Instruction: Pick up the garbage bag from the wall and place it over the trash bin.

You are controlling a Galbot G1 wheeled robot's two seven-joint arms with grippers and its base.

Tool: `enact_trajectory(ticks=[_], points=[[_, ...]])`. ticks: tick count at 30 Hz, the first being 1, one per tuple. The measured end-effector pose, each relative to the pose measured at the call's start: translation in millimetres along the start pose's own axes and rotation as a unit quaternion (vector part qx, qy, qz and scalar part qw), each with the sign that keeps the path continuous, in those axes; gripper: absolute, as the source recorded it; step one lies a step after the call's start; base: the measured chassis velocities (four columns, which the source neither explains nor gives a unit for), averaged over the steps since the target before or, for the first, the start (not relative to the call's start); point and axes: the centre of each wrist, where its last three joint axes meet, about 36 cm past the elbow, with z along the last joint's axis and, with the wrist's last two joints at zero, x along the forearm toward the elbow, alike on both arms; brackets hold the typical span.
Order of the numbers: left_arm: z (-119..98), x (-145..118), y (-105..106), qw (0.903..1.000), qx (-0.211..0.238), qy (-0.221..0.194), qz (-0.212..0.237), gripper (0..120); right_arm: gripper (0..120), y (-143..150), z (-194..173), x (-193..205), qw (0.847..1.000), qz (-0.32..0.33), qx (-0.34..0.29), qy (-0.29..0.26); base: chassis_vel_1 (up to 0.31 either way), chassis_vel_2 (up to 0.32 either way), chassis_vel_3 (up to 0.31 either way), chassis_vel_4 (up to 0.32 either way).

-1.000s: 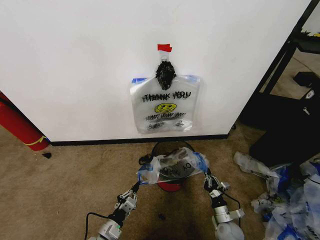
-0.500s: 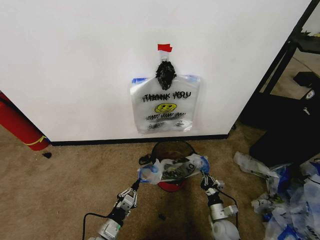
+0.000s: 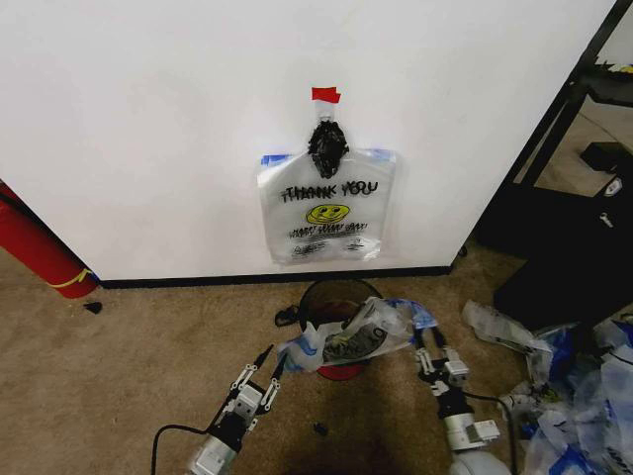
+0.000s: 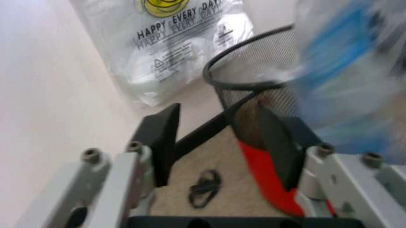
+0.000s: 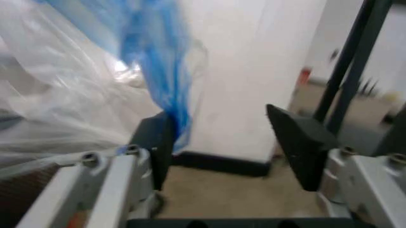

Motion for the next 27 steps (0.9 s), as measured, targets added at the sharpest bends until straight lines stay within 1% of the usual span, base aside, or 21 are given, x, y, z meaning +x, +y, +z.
enact_trajectory(ticks=[3, 6, 7, 8, 10, 11, 12, 14, 15, 17, 19, 20, 21, 22, 23, 24, 25, 27], points=[[2, 6, 9, 0.9996, -0.025, -0.001, 0.016, 69, 71, -10, -7, 15, 0.999, -0.026, 0.046, -0.004, 0.000, 0.000, 0.000, 0.000], [4, 11, 10, 0.9987, -0.036, -0.008, 0.035, 82, 83, -18, -7, 22, 0.994, -0.066, 0.086, -0.022, 0.000, 0.000, 0.000, 0.000], [5, 12, 10, 0.9984, -0.039, -0.012, 0.040, 86, 87, -21, -7, 23, 0.992, -0.079, 0.099, -0.029, 0.000, 0.000, 0.000, 0.000], [5, 12, 10, 0.9984, -0.039, -0.012, 0.040, 86, 87, -21, -7, 23, 0.992, -0.079, 0.099, -0.029, 0.000, 0.000, 0.000, 0.000], [4, 12, 10, 0.9980, -0.042, -0.018, 0.044, 94, 96, -25, -7, 23, 0.987, -0.098, 0.122, -0.037, 0.000, 0.000, 0.000, 0.000], [3, 11, 9, 0.9979, -0.041, -0.021, 0.045, 97, 97, -27, -7, 23, 0.985, -0.105, 0.132, -0.038, 0.000, 0.000, 0.000, 0.000], [2, 11, 9, 0.9979, -0.041, -0.024, 0.044, 99, 99, -28, -7, 24, 0.983, -0.111, 0.142, -0.037, 0.000, 0.000, 0.000, 0.000], [0, 9, 9, 0.9978, -0.041, -0.028, 0.043, 100, 100, -34, -8, 25, 0.977, -0.125, 0.168, -0.031, 0.000, 0.000, 0.000, 0.000], [0, 9, 9, 0.9978, -0.041, -0.028, 0.043, 100, 100, -34, -8, 25, 0.977, -0.125, 0.168, -0.031, 0.000, 0.000, 0.000, 0.000], [-2, 8, 9, 0.9979, -0.040, -0.031, 0.041, 100, 100, -40, -9, 26, 0.971, -0.148, 0.185, -0.028, 0.000, 0.000, 0.000, 0.000], [-3, 6, 10, 0.9980, -0.037, -0.034, 0.037, 100, 100, -44, -10, 25, 0.968, -0.182, 0.169, -0.034, 0.000, 0.000, 0.000, 0.000], [-5, 3, 13, 0.9983, -0.031, -0.039, 0.029, 100, 100, -47, -10, 21, 0.962, -0.233, 0.134, -0.051, 0.000, 0.000, 0.000, 0.000], [-6, 2, 15, 0.9985, -0.027, -0.041, 0.025, 100, 100, -48, -10, 18, 0.957, -0.259, 0.111, -0.068, 0.000, 0.000, 0.000, 0.000], [-6, 2, 15, 0.9985, -0.027, -0.041, 0.025, 100, 100, -48, -10, 18, 0.957, -0.259, 0.111, -0.068, 0.000, 0.000, 0.000, 0.000], [-8, -1, 16, 0.9986, -0.021, -0.044, 0.019, 100, 100, -50, -10, 14, 0.952, -0.279, 0.093, -0.083, 0.000, 0.000, 0.000, 0.000], [-12, -5, 19, 0.9987, -0.010, -0.049, 0.012, 100, 100, -51, -11, 5, 0.945, -0.306, 0.054, -0.107, 0.000, 0.000, 0.000, 0.000], [-16, -8, 21, 0.9985, 0.003, -0.054, 0.008, 100, 100, -50, -15, -1, 0.939, -0.319, 0.025, -0.126, 0.000, 0.000, 0.000, 0.000], [-29, -18, 26, 0.9968, 0.044, -0.067, -0.002, 100, 100, -36, -31, -16, 0.935, -0.308, -0.038, -0.174, 0.000, 0.000, 0.000, 0.000]])
